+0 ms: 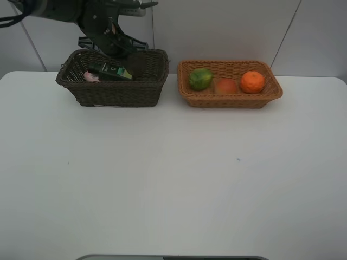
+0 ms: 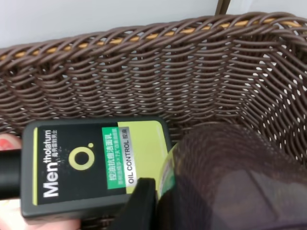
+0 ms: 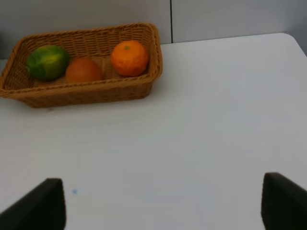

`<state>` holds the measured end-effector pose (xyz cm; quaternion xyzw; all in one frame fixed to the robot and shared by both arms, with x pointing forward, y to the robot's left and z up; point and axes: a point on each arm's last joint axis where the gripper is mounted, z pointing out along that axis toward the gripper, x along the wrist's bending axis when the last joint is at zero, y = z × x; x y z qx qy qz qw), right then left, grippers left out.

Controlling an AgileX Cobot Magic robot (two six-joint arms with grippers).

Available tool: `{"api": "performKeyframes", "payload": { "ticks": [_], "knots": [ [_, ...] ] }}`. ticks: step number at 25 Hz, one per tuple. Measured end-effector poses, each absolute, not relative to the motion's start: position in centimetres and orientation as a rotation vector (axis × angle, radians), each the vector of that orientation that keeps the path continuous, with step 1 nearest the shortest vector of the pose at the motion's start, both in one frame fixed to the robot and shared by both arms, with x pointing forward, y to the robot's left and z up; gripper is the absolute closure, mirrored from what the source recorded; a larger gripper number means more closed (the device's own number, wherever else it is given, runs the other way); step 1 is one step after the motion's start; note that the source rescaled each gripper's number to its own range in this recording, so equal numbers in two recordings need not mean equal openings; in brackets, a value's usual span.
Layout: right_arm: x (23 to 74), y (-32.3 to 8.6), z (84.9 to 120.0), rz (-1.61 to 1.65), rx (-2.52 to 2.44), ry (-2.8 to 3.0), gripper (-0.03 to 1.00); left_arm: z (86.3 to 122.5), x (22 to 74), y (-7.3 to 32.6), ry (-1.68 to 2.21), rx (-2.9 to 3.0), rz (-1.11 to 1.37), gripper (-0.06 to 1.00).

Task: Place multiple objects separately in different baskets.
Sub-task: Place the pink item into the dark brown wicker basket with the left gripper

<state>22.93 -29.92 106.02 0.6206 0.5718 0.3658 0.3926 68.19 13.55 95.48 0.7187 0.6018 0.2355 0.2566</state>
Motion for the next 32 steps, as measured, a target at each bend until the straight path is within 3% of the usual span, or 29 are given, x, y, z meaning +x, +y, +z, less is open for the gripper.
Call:
{"api": "performKeyframes", "payload": {
  "ticks": [13,15,20,22,25,32],
  "knots": [
    [22.9,-29.9,106.0,0.928,1.575,1.451,0.26,93.7,68.5,13.2,1.642,1.939,0.599,0.91],
    [22.9,-29.9,106.0,0.928,1.575,1.451,0.26,93.8,68.5,13.1,1.643,1.930,0.593,0.79],
    [22.9,-29.9,106.0,0.928,1.575,1.451,0.26,93.8,68.5,13.0,1.658,1.906,0.570,0.26],
    [22.9,-29.9,106.0,0.928,1.575,1.451,0.26,93.8,68.5,13.0,1.658,1.904,0.568,0.15],
    [22.9,-29.9,106.0,0.928,1.575,1.451,0.26,93.8,68.5,13.0,1.659,1.903,0.568,0.10],
    [22.9,-29.9,106.0,0.928,1.575,1.451,0.26,94.9,68.3,13.1,1.661,1.894,0.576,0.09]
  ]
}}
